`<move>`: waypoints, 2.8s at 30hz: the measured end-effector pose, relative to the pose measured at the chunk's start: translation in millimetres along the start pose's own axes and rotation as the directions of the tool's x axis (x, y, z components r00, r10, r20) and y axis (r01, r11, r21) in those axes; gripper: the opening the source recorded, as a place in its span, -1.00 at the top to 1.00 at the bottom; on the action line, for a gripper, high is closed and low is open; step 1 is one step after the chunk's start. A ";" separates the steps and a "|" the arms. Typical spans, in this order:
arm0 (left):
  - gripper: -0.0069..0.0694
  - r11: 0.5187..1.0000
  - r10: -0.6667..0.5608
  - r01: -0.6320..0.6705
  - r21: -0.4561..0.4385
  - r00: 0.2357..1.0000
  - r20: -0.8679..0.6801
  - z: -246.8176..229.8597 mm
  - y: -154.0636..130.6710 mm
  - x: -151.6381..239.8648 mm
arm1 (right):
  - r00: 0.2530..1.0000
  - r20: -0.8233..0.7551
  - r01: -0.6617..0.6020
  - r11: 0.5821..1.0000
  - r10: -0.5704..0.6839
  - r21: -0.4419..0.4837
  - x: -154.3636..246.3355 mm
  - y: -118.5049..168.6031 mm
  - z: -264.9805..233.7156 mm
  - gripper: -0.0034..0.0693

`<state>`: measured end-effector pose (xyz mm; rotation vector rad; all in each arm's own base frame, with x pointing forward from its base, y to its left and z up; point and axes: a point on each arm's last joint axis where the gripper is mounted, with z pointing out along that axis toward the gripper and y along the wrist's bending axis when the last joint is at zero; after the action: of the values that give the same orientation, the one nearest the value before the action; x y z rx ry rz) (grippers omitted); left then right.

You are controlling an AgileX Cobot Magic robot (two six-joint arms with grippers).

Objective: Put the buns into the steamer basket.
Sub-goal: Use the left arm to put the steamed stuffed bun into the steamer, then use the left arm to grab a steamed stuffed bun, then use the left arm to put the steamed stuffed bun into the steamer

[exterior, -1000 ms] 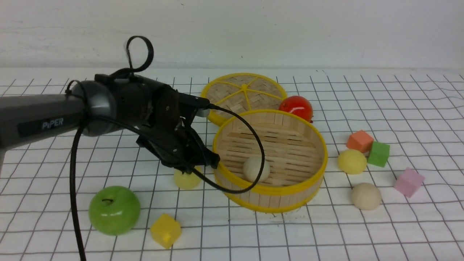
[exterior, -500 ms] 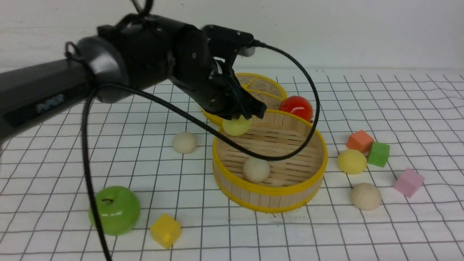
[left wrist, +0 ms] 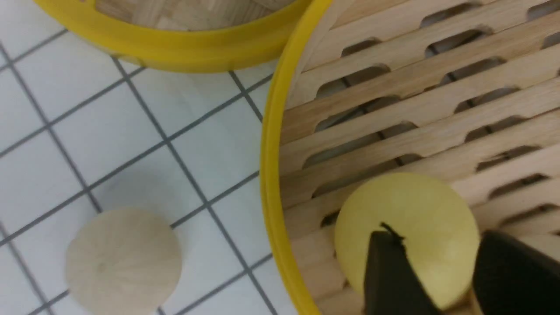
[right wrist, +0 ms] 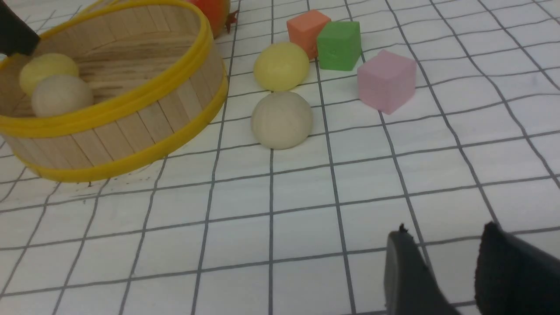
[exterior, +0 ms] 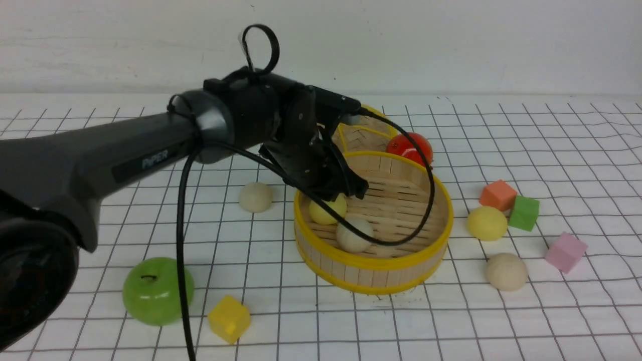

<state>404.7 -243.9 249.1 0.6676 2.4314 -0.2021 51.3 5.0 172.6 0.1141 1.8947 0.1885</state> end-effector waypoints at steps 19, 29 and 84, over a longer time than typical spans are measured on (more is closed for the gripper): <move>0.15 0.977 -0.198 0.188 -0.105 0.975 -0.099 11.8 106.5 19.3 | 1.000 0.000 0.000 1.000 0.000 0.000 0.0 0.0 0.0 0.25; 0.06 0.979 -0.183 0.180 -0.100 0.983 -0.022 28.5 108.1 16.3 | 1.000 0.000 0.000 1.000 0.000 0.000 0.0 0.0 0.0 0.25; -0.02 0.999 -0.015 0.004 0.046 0.974 0.225 65.0 8.2 -6.9 | 1.000 0.000 0.000 1.000 0.000 0.000 0.0 0.0 0.0 0.24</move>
<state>447.1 -258.6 200.8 0.6177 2.2187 -0.3204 51.3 5.0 172.6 0.1141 1.8947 0.1885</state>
